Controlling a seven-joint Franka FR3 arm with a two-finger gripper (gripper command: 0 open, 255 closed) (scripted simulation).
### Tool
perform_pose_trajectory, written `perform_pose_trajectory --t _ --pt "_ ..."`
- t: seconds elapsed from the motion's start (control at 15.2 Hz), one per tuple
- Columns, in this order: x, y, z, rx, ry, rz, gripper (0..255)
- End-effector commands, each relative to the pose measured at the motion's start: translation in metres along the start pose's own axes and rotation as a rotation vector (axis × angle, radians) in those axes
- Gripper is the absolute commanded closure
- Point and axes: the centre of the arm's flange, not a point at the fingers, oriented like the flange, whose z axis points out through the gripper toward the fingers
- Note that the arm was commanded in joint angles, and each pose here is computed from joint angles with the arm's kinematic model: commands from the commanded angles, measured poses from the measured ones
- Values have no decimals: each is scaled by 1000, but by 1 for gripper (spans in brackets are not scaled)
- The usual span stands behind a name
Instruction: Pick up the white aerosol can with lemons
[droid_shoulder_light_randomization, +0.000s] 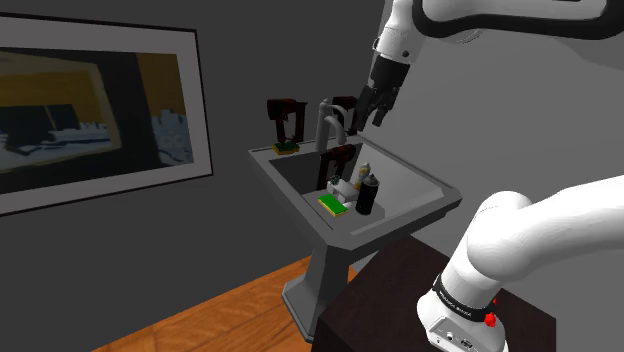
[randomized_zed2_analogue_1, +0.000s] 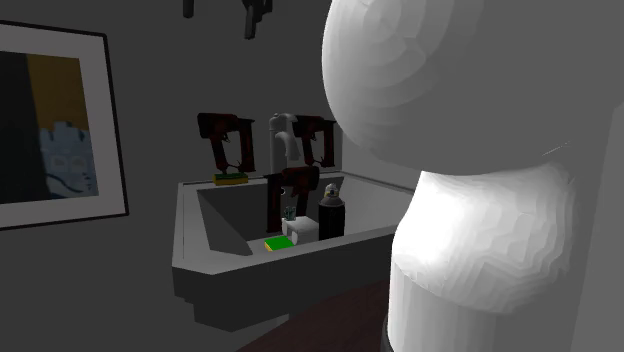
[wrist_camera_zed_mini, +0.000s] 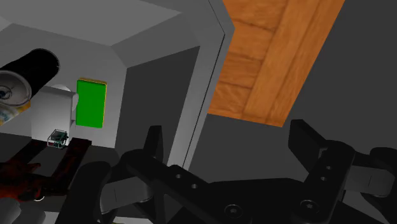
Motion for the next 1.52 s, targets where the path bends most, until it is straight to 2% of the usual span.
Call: perform_pose_trajectory --t 0.0,0.73,1.45 --pt "0 0 0 0 0 0 0" --pt "77 95 80 -27 -37 202 0" --pt "130 205 159 -54 -75 404 0"
